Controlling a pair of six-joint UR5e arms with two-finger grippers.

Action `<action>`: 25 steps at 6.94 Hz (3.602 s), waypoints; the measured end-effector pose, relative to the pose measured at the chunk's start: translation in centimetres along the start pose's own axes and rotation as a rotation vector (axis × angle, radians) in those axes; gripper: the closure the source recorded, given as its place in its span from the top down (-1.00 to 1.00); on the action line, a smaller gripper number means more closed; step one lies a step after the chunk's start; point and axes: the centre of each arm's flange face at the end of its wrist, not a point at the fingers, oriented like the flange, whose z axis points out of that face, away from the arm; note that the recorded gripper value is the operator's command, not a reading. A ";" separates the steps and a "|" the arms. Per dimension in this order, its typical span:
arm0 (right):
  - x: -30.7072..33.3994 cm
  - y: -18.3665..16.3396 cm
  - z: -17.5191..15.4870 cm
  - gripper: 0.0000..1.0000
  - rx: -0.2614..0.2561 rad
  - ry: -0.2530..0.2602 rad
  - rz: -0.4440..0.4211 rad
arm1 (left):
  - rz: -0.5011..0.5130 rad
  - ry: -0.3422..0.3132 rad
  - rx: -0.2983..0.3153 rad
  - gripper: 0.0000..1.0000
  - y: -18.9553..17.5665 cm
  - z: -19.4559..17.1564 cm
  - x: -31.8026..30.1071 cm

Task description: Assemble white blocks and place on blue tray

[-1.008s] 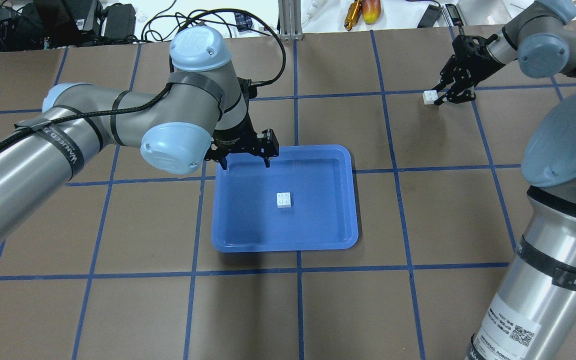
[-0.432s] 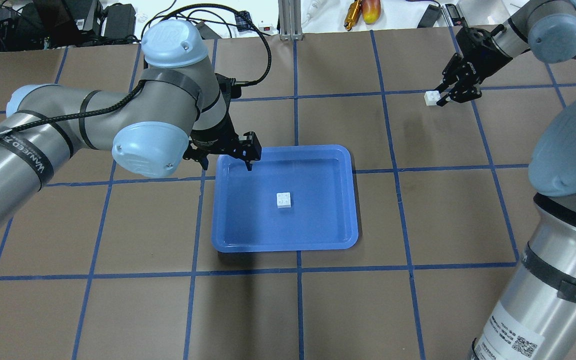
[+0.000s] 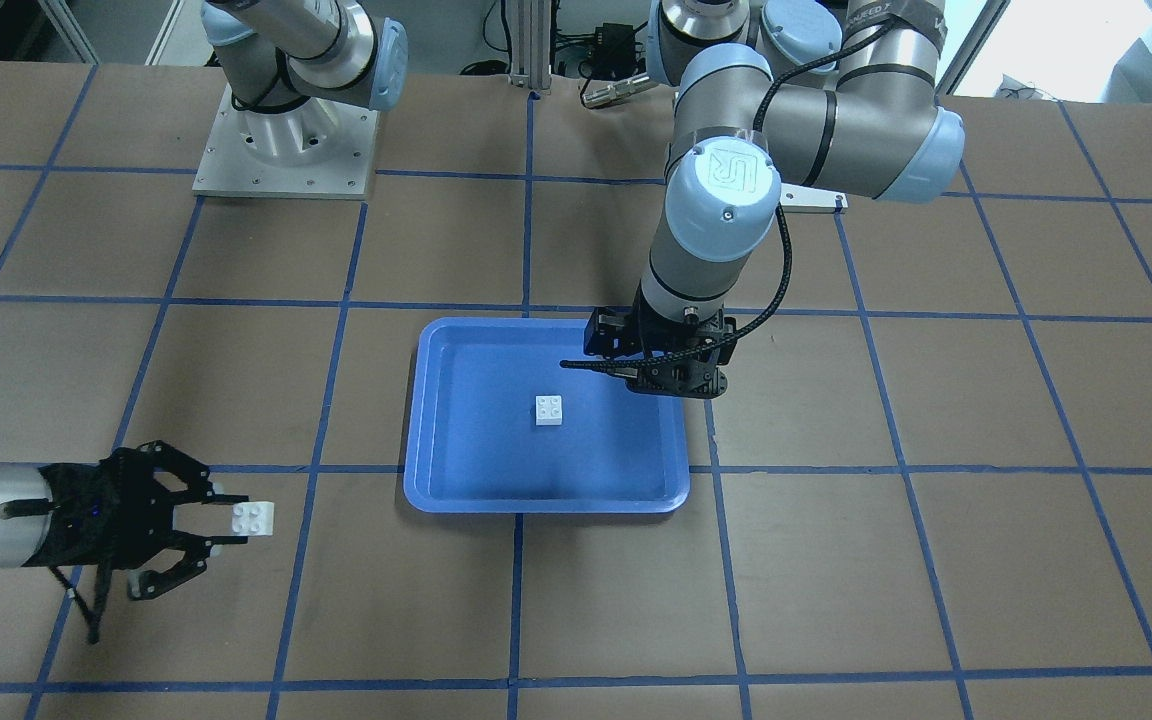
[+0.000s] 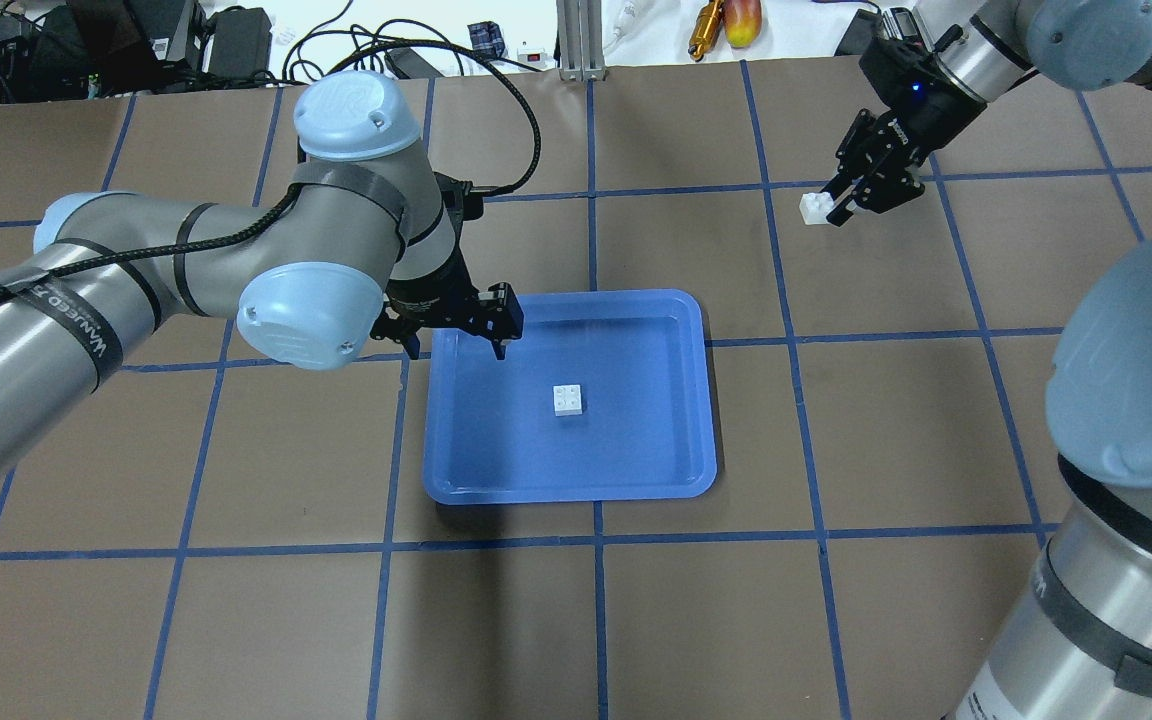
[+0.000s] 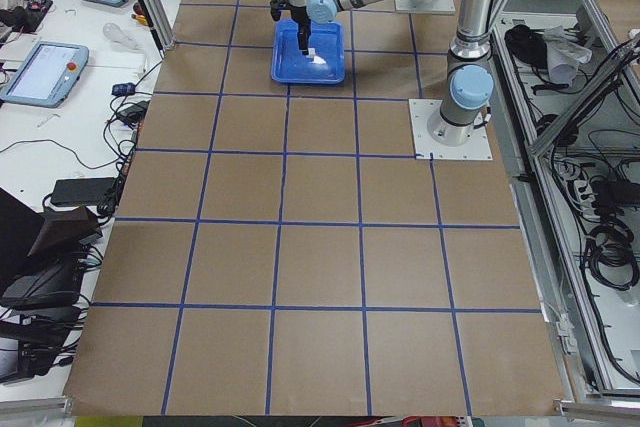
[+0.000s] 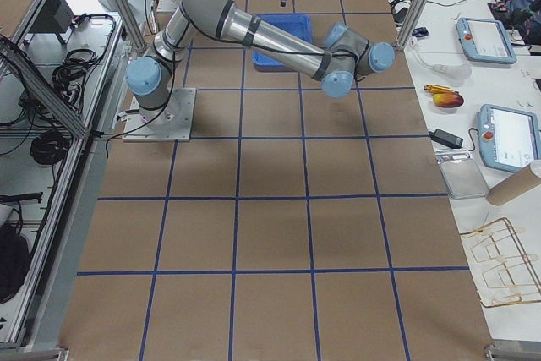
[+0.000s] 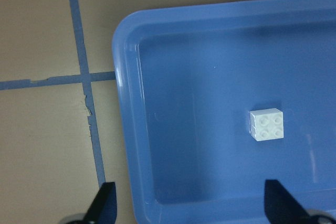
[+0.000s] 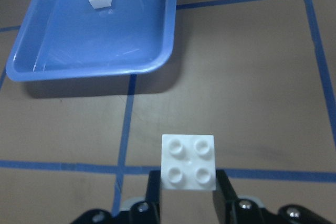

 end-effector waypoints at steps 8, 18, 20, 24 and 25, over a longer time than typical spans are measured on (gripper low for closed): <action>-15.3 -11.2 17.7 -1.00 -0.089 0.145 -0.085 | -0.079 0.289 -0.037 -0.72 -0.4 5.5 -1.7; -13.3 -12.2 25.9 -1.00 -0.022 0.146 -0.083 | -0.082 0.394 -0.060 -0.90 -2.4 10.2 -0.9; -13.6 -12.6 26.3 -1.00 -0.025 0.143 -0.070 | -0.095 0.387 -0.073 -0.91 -2.5 10.9 -0.9; -13.9 -13.0 26.7 -1.00 -0.027 0.135 -0.073 | -0.100 0.384 -0.083 -0.91 -2.4 11.3 -0.6; -14.0 -13.1 26.9 -0.79 -0.027 0.132 -0.074 | -0.100 0.384 -0.083 -0.90 -2.4 11.3 -0.6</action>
